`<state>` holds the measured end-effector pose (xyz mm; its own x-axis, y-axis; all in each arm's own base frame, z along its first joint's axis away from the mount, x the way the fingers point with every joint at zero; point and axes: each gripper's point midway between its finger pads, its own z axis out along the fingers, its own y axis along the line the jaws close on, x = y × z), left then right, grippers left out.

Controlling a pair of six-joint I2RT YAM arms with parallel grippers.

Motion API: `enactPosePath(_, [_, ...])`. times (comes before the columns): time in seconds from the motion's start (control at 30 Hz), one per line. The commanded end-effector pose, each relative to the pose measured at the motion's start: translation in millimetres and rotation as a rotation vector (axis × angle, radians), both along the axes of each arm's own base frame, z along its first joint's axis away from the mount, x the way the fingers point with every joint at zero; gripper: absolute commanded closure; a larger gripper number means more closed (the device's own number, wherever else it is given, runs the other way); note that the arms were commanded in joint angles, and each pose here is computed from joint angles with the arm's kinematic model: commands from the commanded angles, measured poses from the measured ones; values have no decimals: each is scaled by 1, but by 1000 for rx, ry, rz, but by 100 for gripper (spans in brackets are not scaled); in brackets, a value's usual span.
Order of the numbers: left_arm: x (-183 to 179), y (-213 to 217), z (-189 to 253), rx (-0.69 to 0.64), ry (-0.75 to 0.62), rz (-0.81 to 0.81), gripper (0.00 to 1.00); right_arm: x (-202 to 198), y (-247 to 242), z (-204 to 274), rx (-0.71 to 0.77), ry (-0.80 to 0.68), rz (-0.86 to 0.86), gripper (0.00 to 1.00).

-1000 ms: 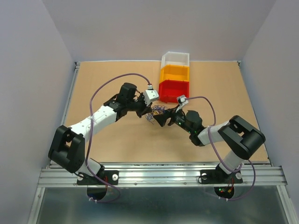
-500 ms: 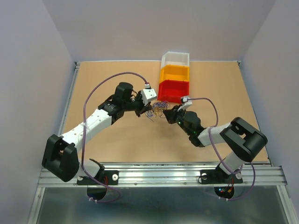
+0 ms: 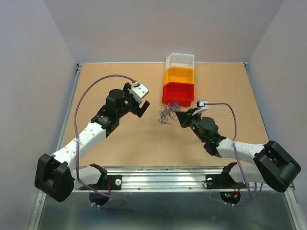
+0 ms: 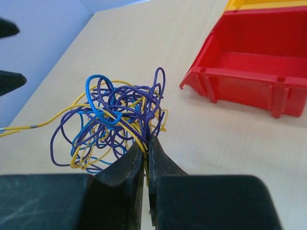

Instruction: Untangle the cables

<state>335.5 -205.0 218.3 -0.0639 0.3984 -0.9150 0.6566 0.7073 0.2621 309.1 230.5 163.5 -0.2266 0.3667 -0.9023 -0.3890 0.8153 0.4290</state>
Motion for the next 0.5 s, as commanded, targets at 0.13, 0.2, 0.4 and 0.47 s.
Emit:
enactPosePath(0.13, [-43, -45, 17, -88, -27, -353, 1, -18, 35, 11, -48, 7, 159, 99])
enactPosePath(0.2, [-55, -52, 16, -98, -21, -433, 1, -18, 41, 15, -54, 5, 160, 99])
enactPosePath(0.4, [-79, -71, 2, -65, 16, -568, 1, -19, 56, 21, -61, -3, 182, 99])
enactPosePath(0.47, [-80, -75, -5, -55, 38, -588, 1, -19, 59, 22, -64, -7, 186, 99])
